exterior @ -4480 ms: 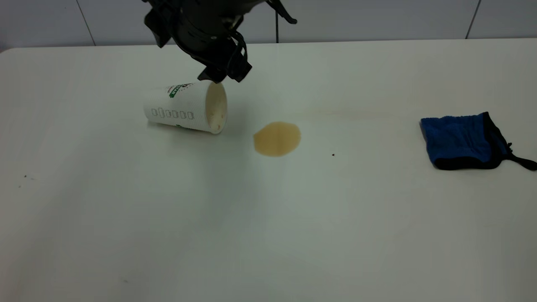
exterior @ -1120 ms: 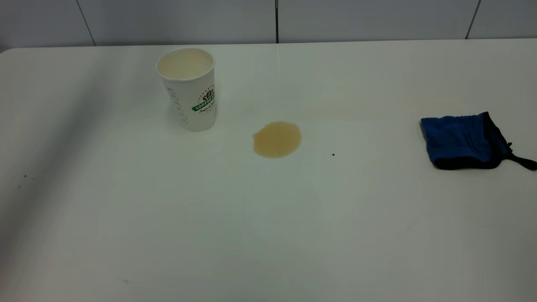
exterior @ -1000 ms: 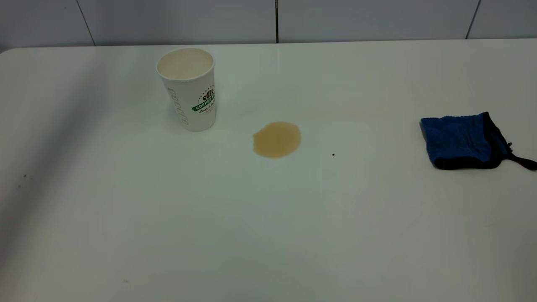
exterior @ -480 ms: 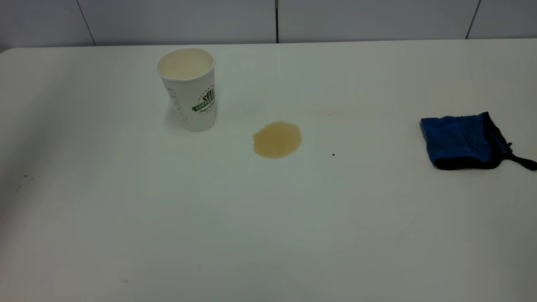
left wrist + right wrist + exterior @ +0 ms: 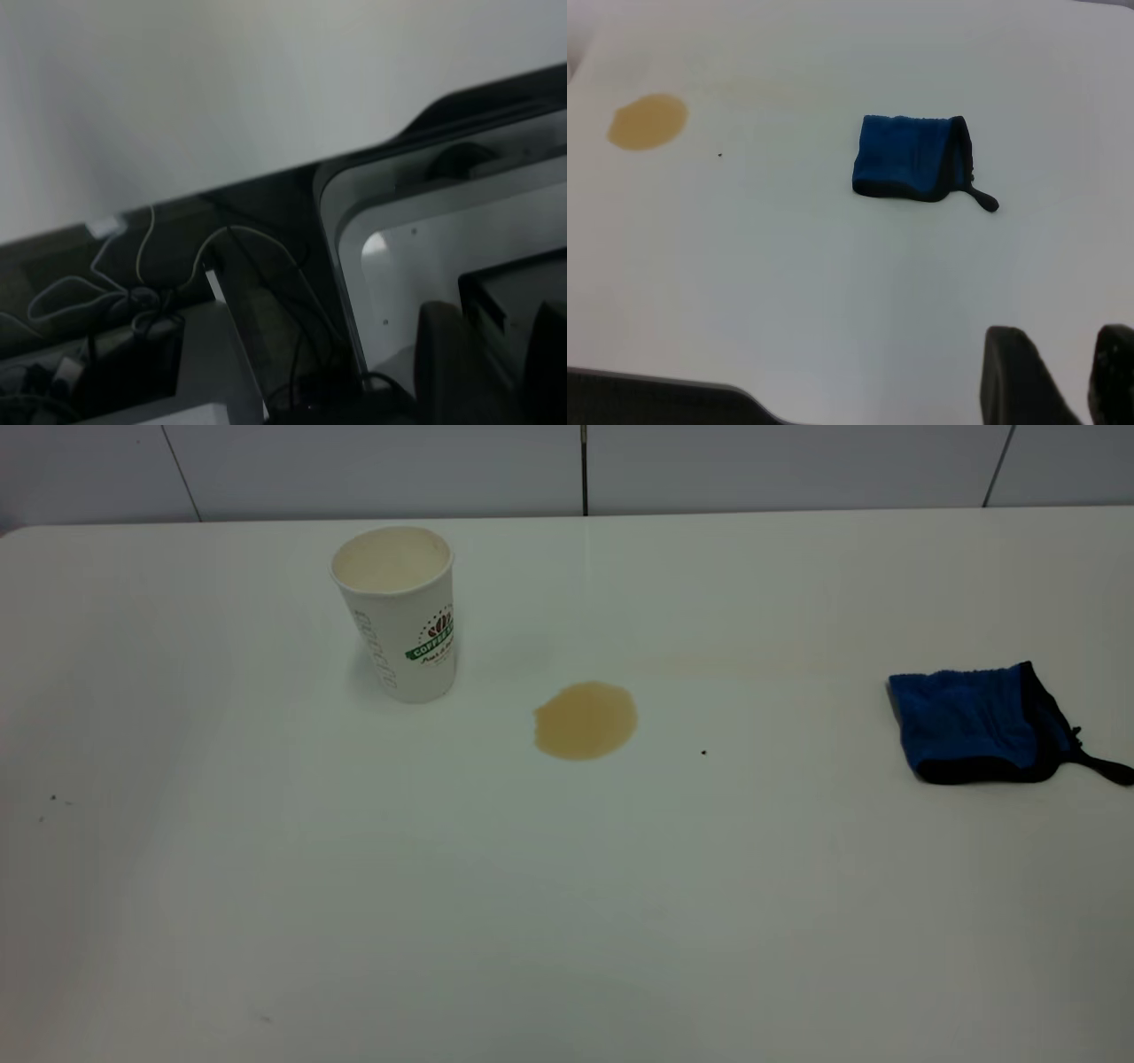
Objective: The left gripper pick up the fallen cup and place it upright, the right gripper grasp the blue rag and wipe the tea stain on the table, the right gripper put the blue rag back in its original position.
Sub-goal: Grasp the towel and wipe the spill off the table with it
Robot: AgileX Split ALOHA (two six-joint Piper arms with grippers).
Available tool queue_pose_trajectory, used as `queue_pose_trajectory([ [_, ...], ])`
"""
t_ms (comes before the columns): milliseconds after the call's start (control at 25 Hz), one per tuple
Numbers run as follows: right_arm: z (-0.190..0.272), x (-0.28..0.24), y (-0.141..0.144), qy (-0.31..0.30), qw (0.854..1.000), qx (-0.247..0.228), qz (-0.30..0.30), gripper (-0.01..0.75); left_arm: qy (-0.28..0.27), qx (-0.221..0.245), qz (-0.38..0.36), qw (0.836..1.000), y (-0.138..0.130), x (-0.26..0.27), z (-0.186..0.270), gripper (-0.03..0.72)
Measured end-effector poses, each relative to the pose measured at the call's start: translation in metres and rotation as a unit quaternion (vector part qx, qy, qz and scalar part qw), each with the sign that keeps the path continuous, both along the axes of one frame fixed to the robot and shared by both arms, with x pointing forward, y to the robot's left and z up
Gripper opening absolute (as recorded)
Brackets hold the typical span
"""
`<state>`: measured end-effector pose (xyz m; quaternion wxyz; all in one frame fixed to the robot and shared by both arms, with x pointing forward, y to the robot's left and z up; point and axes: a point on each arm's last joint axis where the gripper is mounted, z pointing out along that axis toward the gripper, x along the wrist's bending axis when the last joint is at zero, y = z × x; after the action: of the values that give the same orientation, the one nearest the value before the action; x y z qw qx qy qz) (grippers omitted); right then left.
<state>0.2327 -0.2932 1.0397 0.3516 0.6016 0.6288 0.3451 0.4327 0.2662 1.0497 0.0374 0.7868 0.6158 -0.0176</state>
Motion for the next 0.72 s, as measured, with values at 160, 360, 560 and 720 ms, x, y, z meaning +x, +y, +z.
queue_pose_trajectory([
  [160,0.000,0.000,0.000,0.000,1.000,0.000,0.000,0.243,-0.049,-0.007,0.052,0.997,0.021,-0.059,-0.008,0.241],
  [360,0.000,0.000,0.000,0.000,1.000,0.000,0.000,0.243,-0.158,-0.008,0.110,0.981,0.034,-0.109,-0.007,0.241],
  [560,0.000,0.000,0.000,0.000,1.000,0.000,0.000,0.243,-0.261,-0.004,0.111,0.959,0.033,-0.147,-0.004,0.241],
  [720,0.000,0.000,0.000,0.000,1.000,0.000,0.000,0.243,-0.327,0.002,0.112,0.938,0.032,-0.171,-0.004,0.241],
])
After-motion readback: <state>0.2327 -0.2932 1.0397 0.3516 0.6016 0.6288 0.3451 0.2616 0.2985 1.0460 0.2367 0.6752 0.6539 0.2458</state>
